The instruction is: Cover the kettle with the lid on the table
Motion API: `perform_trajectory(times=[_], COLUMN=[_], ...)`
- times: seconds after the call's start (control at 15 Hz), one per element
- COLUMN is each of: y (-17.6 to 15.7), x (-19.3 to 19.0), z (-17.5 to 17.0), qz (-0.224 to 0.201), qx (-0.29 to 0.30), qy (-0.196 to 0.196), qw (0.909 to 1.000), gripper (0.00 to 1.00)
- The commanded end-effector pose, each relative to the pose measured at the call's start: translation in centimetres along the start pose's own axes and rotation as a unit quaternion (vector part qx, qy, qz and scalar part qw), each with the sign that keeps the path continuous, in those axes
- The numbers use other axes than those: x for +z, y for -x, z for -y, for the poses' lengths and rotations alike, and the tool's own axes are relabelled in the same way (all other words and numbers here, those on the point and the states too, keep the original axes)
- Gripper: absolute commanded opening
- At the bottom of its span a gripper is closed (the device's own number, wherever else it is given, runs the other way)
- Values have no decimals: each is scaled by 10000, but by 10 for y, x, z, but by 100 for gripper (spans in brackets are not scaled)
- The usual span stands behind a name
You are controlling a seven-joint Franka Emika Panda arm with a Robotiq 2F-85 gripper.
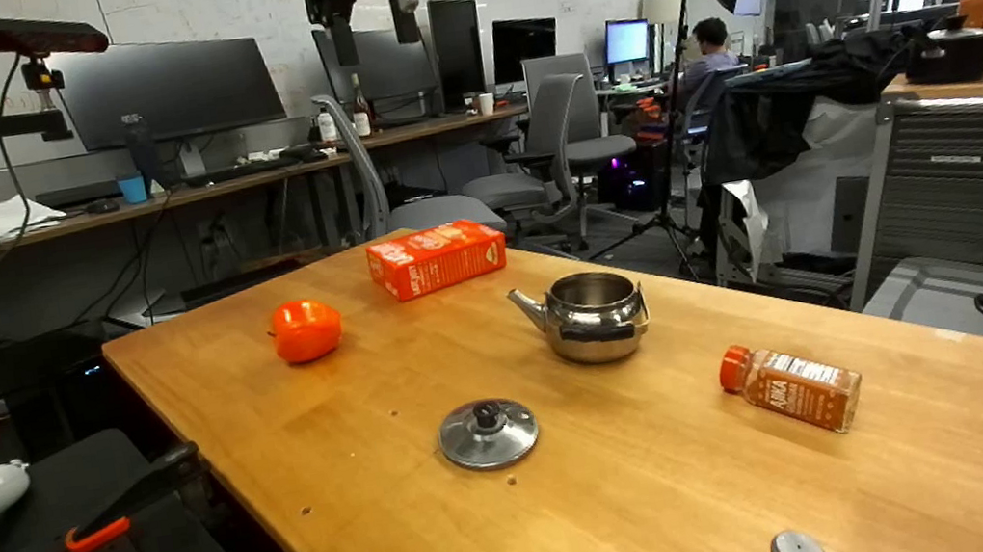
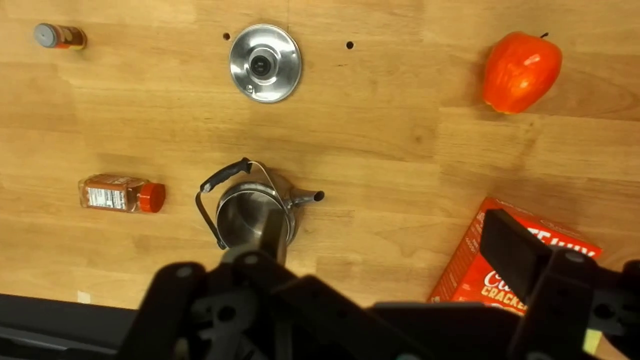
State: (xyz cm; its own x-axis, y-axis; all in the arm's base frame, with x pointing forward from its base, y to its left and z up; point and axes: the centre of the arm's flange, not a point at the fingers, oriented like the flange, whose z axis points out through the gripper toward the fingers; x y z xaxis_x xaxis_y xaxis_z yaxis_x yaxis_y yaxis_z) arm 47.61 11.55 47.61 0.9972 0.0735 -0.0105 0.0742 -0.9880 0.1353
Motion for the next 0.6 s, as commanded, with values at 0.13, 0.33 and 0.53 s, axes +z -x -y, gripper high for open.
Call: perform_trajectory(times=[0.13, 0.33, 0.53], y=[3, 2, -3], x=[23, 33, 49], z=[-16, -29, -37], qz=[63, 174, 273], qx=[119, 124, 221], qy=[-264, -263, -267], qw=[9996, 9994, 9990], gripper=[100, 100, 100])
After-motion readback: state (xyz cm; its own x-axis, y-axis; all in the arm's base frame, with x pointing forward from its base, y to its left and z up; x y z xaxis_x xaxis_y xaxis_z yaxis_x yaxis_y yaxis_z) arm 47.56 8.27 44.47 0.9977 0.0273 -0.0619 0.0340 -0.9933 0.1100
